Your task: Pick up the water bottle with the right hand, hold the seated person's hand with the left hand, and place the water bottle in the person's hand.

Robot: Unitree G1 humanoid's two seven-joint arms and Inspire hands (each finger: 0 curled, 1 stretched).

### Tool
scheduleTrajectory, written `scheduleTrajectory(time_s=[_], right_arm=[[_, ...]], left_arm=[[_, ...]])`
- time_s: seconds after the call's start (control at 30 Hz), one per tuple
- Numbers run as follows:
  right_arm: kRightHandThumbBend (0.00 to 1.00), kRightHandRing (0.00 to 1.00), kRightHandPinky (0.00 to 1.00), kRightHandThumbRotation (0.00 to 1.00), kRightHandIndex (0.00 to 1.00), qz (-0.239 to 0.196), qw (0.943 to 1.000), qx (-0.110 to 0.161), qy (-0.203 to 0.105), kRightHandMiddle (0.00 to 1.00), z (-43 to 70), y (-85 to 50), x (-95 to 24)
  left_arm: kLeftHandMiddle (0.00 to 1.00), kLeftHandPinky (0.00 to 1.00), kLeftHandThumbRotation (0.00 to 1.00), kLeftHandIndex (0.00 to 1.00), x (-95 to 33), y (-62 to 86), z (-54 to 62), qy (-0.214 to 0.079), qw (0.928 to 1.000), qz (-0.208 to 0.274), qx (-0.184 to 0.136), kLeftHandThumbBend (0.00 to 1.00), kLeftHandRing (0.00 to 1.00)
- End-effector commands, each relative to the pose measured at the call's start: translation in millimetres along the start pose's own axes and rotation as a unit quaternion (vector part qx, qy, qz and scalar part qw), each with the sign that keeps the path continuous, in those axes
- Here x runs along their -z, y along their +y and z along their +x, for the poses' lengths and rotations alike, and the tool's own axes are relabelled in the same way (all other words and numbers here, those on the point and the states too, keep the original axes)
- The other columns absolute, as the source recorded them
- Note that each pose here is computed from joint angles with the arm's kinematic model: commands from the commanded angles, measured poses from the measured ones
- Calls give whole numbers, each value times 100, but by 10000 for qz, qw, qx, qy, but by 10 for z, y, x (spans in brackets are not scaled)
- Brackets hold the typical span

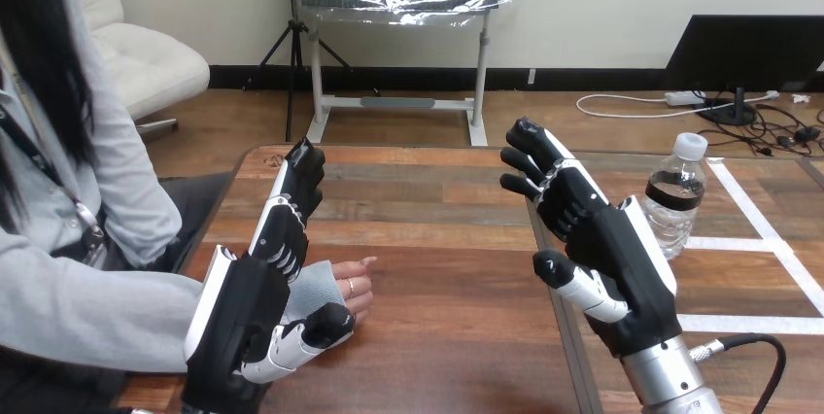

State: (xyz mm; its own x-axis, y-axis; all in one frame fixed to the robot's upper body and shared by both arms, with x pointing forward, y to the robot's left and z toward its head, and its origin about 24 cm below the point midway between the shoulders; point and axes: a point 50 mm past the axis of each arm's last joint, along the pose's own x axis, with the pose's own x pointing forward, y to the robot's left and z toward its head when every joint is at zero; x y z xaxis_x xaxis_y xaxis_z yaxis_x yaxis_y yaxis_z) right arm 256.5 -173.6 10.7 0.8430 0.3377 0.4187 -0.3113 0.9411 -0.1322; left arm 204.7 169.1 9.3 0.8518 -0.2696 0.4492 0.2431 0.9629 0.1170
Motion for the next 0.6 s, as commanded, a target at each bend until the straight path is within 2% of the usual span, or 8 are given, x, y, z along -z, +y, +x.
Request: scheduleTrajectory(time_s=[0.0,0.57], right_arm=[[100,92,87,69,93,-205,9978,119,-619,93,319,-119,-177],[100,90,84,65,92,-194,9974,188,-662,93,357,-161,-201]], left_arm=[[100,100,71,100,-79,13,218,-437,9990,97,74,100,100],[100,100,70,100,-80,13,216,-441,9990,59,11,100,100]])
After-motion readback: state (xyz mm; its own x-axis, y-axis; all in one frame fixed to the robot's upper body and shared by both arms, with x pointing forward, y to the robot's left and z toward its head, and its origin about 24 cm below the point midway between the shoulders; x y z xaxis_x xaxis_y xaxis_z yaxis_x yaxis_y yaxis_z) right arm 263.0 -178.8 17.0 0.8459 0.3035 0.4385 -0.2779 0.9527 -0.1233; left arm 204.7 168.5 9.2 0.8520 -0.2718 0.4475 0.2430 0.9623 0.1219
